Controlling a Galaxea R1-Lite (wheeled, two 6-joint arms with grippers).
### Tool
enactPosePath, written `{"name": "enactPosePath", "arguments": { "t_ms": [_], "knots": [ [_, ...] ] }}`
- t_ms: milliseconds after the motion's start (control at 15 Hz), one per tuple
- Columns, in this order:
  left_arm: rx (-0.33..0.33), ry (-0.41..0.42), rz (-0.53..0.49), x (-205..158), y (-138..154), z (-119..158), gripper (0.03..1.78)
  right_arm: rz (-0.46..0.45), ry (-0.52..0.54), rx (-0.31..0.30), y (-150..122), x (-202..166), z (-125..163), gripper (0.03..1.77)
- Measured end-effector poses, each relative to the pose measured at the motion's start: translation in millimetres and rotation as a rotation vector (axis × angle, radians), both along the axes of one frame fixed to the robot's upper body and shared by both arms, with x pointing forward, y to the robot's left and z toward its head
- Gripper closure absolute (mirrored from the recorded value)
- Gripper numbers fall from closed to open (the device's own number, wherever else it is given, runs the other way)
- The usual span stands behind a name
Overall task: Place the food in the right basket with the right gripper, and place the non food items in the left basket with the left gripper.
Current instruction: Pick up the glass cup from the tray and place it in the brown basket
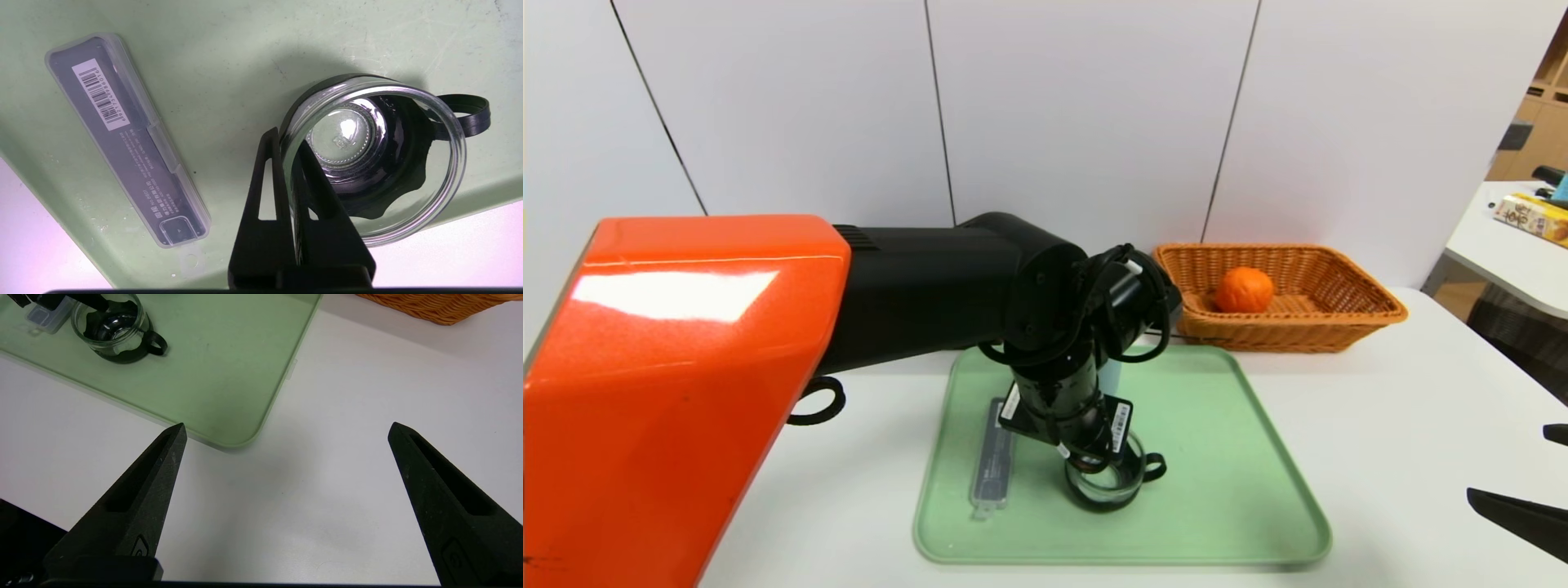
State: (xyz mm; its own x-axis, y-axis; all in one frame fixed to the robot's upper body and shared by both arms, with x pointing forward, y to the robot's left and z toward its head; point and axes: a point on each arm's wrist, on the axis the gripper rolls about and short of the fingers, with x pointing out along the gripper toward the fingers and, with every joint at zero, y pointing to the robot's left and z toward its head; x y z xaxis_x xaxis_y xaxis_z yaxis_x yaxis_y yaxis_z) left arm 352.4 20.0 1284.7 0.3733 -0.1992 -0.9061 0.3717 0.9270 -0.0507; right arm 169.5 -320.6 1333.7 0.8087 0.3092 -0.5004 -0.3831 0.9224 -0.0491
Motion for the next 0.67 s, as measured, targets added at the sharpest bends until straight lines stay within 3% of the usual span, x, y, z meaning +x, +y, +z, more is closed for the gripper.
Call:
{"name": "enactPosePath", "arguments": {
  "t_ms": [667],
  "knots": [
    [-0.091,-0.111,-0.068,-26,14,55,1.72,0.020,-0.005,-0.028,0,1,-1,0.10]
  ]
}}
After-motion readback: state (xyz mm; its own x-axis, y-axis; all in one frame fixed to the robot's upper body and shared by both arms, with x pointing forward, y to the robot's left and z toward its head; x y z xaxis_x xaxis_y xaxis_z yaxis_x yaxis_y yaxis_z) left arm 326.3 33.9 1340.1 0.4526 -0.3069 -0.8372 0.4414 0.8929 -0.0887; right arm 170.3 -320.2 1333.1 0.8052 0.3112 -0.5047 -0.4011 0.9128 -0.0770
